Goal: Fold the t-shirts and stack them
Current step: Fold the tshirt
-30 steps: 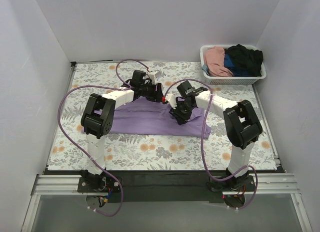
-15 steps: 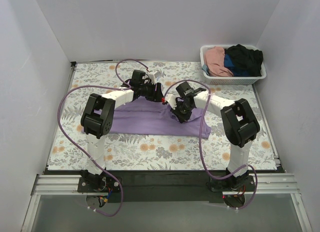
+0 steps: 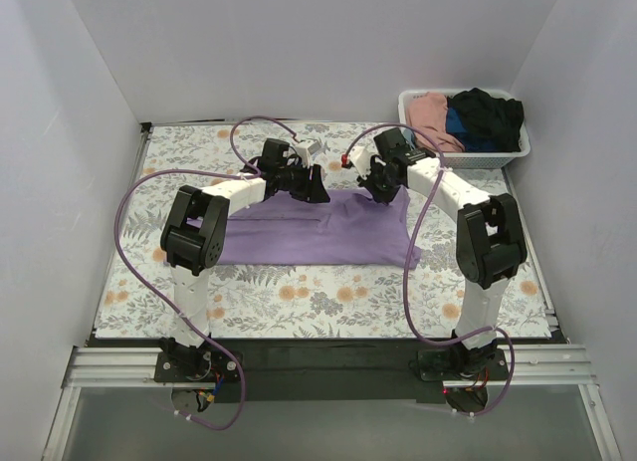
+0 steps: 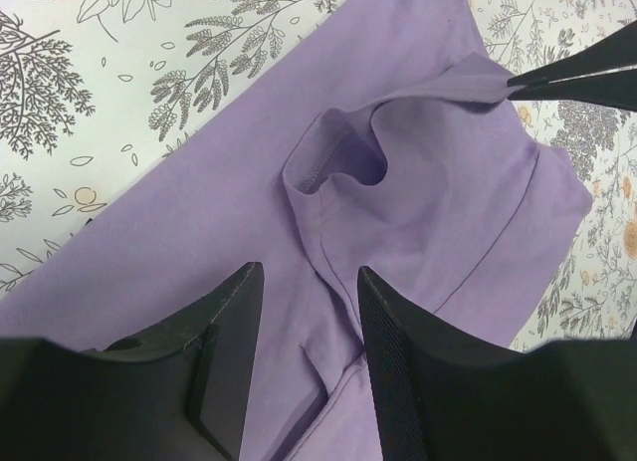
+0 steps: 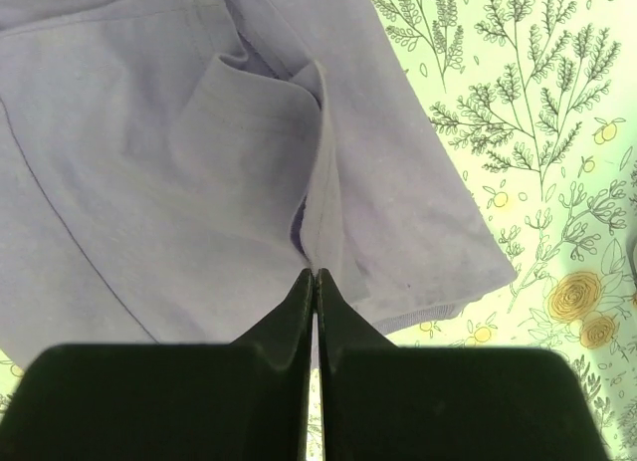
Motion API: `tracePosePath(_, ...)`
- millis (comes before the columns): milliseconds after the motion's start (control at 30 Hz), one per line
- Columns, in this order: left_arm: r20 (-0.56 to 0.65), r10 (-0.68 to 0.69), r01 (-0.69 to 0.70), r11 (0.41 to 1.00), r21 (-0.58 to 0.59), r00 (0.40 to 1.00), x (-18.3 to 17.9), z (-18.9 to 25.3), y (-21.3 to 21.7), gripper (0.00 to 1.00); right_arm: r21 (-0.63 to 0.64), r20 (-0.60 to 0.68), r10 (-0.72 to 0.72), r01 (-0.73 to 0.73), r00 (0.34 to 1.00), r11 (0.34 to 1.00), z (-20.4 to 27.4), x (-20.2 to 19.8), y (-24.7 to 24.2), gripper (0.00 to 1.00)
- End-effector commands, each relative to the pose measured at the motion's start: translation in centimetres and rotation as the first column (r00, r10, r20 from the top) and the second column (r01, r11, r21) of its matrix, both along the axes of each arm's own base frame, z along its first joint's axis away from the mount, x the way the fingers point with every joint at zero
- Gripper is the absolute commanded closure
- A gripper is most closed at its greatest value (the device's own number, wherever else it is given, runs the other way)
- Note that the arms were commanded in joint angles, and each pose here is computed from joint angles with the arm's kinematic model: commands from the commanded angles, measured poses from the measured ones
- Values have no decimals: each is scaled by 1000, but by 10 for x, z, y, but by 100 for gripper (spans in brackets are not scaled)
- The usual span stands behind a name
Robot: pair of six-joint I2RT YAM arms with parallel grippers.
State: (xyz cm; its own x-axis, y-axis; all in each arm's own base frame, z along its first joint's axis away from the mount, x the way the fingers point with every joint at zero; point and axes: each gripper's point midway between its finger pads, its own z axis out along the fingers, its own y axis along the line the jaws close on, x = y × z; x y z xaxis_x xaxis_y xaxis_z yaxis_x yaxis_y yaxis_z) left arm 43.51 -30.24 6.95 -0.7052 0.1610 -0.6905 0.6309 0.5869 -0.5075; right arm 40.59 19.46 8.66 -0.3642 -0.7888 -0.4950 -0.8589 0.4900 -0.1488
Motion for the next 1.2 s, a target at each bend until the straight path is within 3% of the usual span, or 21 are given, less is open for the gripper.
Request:
tracePosePath(0,87,-30,34,999,-39,996,7,32,-4,58,1,27,43,-44,999,999,12,1,7,99)
tracePosePath(333,104,3,-1,1000,-19,995,29,22,-8,60,-35,35,-36,37,999,999,-1,31,-13,99)
tracePosePath(1167,24,-72,71,997,16,997,15,-21,-40,62,-33,42,-96,97,995,995,-8,53,-27,99)
